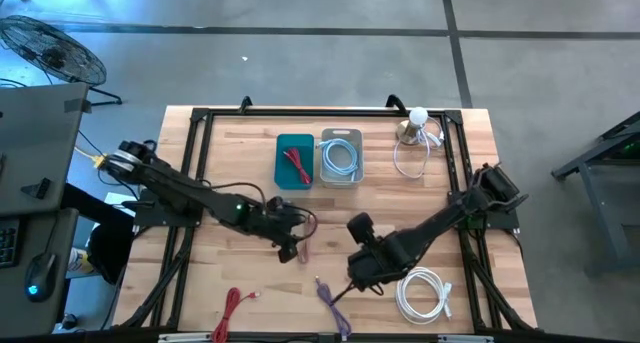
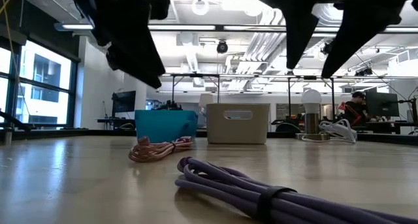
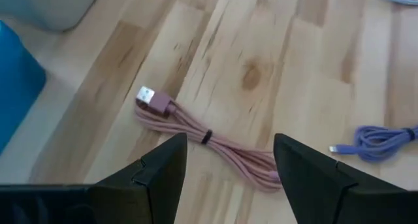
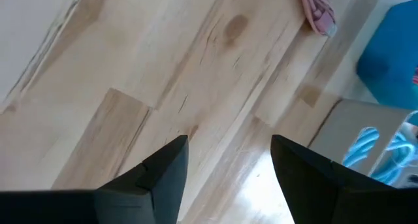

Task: Pick & Place USB Port
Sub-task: Put the pink charger cable into the blue bin

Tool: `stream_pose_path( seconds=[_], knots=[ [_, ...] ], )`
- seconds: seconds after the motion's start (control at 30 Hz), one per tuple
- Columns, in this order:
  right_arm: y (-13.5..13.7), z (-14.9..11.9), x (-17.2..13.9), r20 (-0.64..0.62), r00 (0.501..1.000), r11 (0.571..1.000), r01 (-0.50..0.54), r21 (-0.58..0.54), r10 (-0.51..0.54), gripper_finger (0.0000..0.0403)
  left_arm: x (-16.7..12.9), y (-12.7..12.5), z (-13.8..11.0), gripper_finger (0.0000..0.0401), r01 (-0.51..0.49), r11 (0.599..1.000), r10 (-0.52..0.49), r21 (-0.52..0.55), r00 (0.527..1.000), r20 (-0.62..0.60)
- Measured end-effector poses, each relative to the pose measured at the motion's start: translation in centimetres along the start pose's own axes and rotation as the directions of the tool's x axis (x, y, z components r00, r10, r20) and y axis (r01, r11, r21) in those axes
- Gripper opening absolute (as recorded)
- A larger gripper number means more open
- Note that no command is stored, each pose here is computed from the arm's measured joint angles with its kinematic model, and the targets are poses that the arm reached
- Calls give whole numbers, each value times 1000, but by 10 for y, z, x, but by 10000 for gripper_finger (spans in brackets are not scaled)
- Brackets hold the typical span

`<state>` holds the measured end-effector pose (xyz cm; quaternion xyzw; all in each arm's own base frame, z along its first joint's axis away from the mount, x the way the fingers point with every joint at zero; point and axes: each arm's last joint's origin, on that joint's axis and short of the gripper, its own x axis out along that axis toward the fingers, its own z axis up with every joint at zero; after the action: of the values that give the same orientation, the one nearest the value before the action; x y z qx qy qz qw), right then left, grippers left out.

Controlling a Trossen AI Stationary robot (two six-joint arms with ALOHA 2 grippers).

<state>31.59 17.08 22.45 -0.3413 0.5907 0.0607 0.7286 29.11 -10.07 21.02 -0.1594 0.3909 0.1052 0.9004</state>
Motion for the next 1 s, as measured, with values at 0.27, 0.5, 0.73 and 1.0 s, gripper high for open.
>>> stream_pose_path(
  seconds=[0.27,0.5,0.73,1.0],
  knots=[
    [13,0,-7,1,1000,1000,27,-12,-27,211,37,-2,-13,225,-2,994,-14,-107,989,-148],
    [15,0,-7,4,1000,1000,24,-7,-24,211,41,-4,-13,225,4,989,-25,-151,991,-134],
    [15,1,-7,16,1000,1000,27,-1,-27,211,42,-4,-9,225,19,982,-40,-190,994,-106],
    [15,1,-8,18,1000,1000,20,18,-20,211,43,1,-6,225,-6,977,-15,-211,995,-94]
  ],
)
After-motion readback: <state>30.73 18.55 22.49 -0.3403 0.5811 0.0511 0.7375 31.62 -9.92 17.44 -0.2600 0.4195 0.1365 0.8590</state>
